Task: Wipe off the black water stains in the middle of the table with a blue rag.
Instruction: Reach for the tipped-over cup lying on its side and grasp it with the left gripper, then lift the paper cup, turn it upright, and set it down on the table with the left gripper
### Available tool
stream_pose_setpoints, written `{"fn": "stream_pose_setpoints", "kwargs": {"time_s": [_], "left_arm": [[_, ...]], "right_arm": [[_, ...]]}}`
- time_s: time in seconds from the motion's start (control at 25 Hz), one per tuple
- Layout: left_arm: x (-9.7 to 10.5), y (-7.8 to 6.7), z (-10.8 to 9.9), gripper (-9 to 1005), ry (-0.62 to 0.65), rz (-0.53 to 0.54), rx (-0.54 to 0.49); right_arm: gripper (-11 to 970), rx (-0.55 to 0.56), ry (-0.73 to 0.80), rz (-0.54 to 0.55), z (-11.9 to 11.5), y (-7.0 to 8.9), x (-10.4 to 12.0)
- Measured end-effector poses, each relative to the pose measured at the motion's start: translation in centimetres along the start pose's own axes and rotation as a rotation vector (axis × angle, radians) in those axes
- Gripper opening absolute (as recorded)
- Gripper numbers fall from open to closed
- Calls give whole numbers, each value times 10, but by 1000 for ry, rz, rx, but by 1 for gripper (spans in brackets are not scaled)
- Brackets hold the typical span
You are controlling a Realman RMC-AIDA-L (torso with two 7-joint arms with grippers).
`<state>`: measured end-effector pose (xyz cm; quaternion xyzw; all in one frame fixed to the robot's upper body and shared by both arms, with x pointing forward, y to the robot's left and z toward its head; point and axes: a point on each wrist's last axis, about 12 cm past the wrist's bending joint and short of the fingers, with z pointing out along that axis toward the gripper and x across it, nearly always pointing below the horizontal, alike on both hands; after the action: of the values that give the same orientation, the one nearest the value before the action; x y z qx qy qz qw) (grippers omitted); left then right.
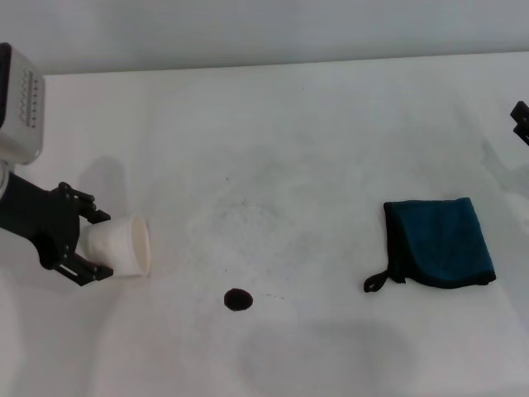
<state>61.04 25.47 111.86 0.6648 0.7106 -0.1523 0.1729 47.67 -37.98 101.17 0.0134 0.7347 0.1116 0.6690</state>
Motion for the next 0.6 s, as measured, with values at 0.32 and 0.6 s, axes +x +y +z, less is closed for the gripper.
{"fn": "stream_pose_setpoints", "kwargs": {"time_s": [0.32, 0.6], "left_arm": [[0, -1, 4, 820, -1, -8, 4], [-6, 2, 3, 731, -31, -36, -7]], "right_arm": [[829, 0, -7, -10, 1, -2, -3], [827, 4, -2, -14, 2, -3, -3]]}}
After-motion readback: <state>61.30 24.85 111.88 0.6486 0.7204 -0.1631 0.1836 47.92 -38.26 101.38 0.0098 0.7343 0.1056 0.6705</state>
